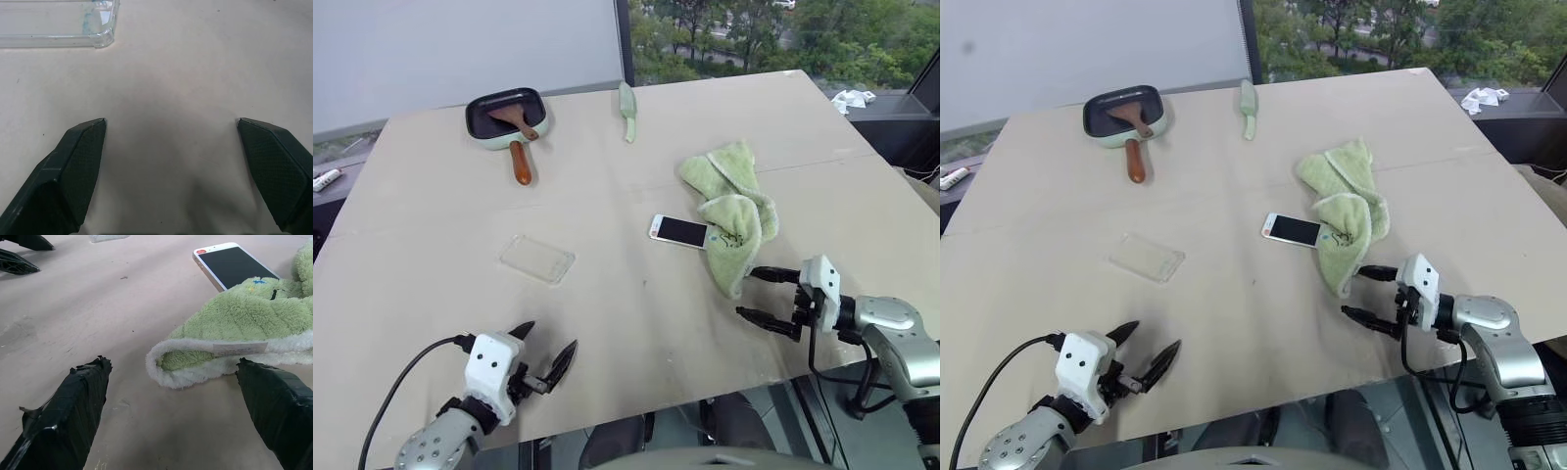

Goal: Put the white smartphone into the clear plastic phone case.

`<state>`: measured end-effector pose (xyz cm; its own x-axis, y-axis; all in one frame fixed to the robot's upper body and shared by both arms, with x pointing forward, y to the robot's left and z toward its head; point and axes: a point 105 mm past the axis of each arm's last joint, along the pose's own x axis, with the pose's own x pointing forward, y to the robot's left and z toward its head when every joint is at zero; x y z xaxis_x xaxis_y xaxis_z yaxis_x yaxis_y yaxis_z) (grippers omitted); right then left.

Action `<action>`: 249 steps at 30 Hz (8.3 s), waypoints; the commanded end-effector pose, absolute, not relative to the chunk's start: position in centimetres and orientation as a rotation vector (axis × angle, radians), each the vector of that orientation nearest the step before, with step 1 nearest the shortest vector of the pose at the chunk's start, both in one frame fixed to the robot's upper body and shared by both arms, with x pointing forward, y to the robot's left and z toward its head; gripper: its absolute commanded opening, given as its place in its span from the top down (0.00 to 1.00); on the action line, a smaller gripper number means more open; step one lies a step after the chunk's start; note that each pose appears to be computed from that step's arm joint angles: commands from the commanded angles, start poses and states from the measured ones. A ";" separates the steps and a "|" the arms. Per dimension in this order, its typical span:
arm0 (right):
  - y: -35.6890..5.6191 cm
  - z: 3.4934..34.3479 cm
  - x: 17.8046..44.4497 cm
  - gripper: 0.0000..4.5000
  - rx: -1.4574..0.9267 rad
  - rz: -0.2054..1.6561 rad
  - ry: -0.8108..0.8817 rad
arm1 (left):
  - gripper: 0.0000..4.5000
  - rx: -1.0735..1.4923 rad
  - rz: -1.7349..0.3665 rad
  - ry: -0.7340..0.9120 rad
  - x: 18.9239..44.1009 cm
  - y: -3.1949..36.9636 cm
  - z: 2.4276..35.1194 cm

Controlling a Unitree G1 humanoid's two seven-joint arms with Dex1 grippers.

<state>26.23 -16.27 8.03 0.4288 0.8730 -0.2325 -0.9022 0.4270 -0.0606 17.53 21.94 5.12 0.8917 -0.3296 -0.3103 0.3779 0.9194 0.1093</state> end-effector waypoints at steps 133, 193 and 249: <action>-8.9 19.5 24.5 0.00 -0.235 1.381 -0.090 | 0.50 0.599 -1.039 0.603 27.0 31.4 9.6; -9.9 18.0 24.8 0.00 -0.259 1.331 -0.075 | 0.48 0.599 -1.133 0.528 27.4 30.1 7.3; -12.5 14.7 31.4 0.00 -0.415 1.125 0.083 | 0.00 0.351 -1.103 0.074 25.1 15.4 16.2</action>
<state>31.03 -12.73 14.52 0.4339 0.8591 -0.2713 -0.8906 0.3634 -0.2735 25.60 15.05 14.67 0.4310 -0.8620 -0.2668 0.8979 0.3801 0.2222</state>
